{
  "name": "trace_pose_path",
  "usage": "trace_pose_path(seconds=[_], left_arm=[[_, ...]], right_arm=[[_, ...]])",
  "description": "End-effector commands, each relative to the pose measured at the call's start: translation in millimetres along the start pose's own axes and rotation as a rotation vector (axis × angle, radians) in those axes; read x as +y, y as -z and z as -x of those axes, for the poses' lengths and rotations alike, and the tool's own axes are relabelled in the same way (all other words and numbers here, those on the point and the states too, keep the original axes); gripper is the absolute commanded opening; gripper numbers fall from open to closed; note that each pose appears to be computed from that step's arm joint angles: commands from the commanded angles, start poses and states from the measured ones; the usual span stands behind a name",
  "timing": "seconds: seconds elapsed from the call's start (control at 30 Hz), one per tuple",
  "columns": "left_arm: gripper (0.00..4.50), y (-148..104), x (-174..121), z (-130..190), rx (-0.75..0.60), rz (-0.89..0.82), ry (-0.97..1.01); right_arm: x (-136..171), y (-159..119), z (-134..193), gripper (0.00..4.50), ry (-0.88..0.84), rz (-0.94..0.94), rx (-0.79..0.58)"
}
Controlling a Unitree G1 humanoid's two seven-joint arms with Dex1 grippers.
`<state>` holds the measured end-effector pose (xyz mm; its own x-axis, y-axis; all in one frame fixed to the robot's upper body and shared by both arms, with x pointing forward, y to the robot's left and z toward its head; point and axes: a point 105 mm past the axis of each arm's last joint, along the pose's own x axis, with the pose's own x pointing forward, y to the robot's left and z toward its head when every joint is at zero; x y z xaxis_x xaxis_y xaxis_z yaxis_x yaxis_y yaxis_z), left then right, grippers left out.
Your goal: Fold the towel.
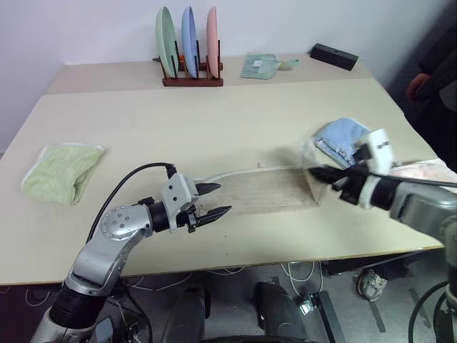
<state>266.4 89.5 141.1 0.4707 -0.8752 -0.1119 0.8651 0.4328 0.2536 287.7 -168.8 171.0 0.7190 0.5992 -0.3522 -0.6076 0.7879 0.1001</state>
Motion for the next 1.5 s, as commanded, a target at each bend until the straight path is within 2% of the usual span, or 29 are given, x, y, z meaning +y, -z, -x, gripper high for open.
trace_pose_path(seconds=[0.03,0.27,0.43,0.53,0.7,0.83,0.93,1.03,1.1,1.23,1.33,1.4,1.5], left_arm=[[2.74,-8,2,-1,-0.028,-0.027,-0.026],[2.74,-10,-2,-1,-0.033,-0.02,-0.042],[2.74,-9,-1,0,-0.026,-0.017,-0.048],[2.74,-8,0,1,-0.023,-0.014,-0.051],[2.74,-4,3,5,-0.01,0.0,-0.067],[2.74,-2,6,7,-0.009,0.014,-0.089],[2.74,-1,5,7,-0.01,0.018,-0.091],[2.74,0,2,5,-0.012,0.03,-0.095],[2.74,0,0,5,-0.015,0.039,-0.099],[2.74,5,0,8,-0.004,0.07,-0.132],[2.74,9,-2,12,0.009,0.103,-0.161],[2.74,12,-5,17,0.017,0.132,-0.186],[2.74,16,-8,27,0.031,0.195,-0.245]], right_arm=[[15,12,-25,0.02,-0.037,0.081,0.036],[14,39,-43,0.02,-0.041,0.123,0.103],[14,33,-41,0.02,-0.051,0.135,0.064],[21,29,-30,0.93,-0.122,0.162,0.056],[20,7,-2,3.3,-0.165,0.271,-0.048],[-8,-6,2,3.3,-0.058,0.257,-0.116],[-34,-7,-11,2.36,0.049,0.234,-0.126],[-34,-3,-31,0.83,0.012,0.225,-0.16],[-30,2,-42,0.05,-0.015,0.229,-0.168],[-17,48,-67,0.05,-0.078,0.301,-0.059],[-25,68,-73,0.05,-0.034,0.294,-0.009],[-31,72,-75,0.05,-0.004,0.289,-0.009],[-22,46,-68,0.05,-0.075,0.238,-0.107]])
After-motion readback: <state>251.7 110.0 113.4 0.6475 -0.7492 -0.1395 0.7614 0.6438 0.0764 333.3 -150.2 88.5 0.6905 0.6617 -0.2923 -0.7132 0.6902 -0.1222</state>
